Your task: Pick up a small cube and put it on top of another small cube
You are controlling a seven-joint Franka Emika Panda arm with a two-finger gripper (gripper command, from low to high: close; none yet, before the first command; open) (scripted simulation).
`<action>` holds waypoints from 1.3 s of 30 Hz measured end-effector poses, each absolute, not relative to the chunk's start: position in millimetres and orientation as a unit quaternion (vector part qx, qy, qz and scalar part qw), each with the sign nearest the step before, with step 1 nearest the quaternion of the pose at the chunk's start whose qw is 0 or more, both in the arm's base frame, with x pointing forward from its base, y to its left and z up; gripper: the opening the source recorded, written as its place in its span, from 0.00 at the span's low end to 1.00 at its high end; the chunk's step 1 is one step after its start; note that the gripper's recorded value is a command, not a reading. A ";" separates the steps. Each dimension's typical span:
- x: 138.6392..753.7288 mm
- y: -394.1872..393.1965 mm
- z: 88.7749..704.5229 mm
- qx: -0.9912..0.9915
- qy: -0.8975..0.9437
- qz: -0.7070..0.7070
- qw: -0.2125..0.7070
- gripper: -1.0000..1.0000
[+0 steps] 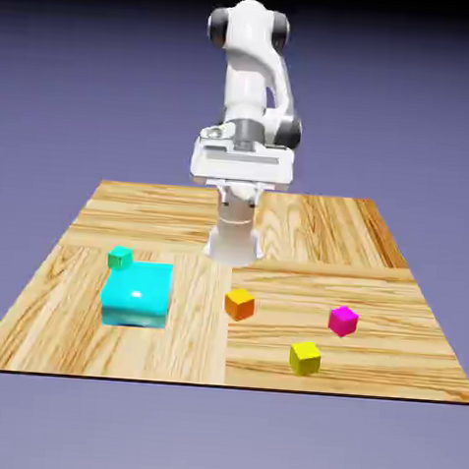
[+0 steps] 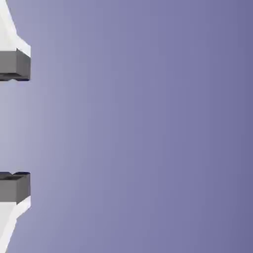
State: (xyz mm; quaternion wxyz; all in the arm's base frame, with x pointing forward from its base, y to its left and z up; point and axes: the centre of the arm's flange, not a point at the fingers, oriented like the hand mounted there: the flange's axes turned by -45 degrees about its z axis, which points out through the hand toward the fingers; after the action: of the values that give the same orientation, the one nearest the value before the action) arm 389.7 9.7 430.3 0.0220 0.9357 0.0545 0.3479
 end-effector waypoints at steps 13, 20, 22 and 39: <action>302.3 35.8 198.6 0.946 0.318 -0.053 0.018 0.50; 306.6 34.9 165.6 0.948 0.315 -0.050 0.019 0.50; 305.1 35.7 154.7 0.947 0.317 -0.050 0.019 0.50; 305.8 37.0 183.3 0.947 0.318 -0.051 0.019 0.00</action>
State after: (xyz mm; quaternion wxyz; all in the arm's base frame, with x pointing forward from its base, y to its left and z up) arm 305.8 37.0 183.3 0.0186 0.9465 0.3180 -0.0510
